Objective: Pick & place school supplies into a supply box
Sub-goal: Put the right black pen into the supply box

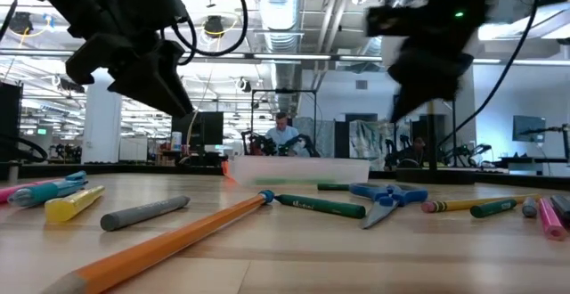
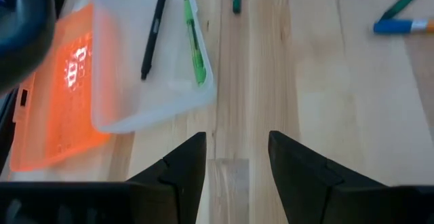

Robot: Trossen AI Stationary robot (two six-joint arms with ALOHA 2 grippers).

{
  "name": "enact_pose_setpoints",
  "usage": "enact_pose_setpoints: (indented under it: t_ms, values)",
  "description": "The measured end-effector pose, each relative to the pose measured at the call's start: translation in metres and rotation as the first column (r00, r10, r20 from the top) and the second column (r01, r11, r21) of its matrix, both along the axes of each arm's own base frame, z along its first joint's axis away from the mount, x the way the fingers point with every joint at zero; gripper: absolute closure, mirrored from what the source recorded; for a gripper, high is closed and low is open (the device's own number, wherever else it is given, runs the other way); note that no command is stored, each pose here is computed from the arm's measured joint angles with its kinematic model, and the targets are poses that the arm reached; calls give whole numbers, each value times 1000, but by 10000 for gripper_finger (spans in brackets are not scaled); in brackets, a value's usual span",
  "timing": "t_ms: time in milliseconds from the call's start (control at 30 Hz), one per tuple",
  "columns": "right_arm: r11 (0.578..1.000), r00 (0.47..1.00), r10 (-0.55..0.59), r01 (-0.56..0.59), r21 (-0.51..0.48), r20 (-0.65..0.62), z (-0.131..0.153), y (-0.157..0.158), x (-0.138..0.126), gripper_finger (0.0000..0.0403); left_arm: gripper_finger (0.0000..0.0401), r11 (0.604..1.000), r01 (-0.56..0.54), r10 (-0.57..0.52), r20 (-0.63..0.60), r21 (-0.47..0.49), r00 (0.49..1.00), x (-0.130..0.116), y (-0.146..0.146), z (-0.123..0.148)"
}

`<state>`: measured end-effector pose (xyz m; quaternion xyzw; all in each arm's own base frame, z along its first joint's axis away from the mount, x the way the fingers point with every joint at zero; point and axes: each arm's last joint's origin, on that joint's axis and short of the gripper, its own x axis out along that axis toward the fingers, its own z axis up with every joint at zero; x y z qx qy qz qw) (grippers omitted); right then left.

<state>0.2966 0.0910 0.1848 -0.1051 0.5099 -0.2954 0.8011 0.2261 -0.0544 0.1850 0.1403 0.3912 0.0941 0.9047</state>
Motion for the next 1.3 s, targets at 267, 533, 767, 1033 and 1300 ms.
enact_pose_setpoints:
  t_ms: [267,533,767,1033,1300]
  values:
    - [994,994,105,-105,18,3,4,-60,34,400,246,999,-31,30,-69,-15,997,-7,-1,-5]
    - [944,950,296,-273,185,-105,0,-70,33,403,246,1000,7,-7,-76,1,997,-8,-6,-5]
    - [948,927,264,-198,248,-267,-5,-78,16,402,246,1000,10,-9,-82,7,997,-9,-6,-5]
    - [944,936,249,-178,277,-247,-40,-98,-6,402,246,1000,13,-13,-85,10,996,-9,-6,-6]
    - [946,940,249,-184,268,-232,-53,-101,-19,387,246,1000,13,-12,-89,11,996,-9,-5,-6]
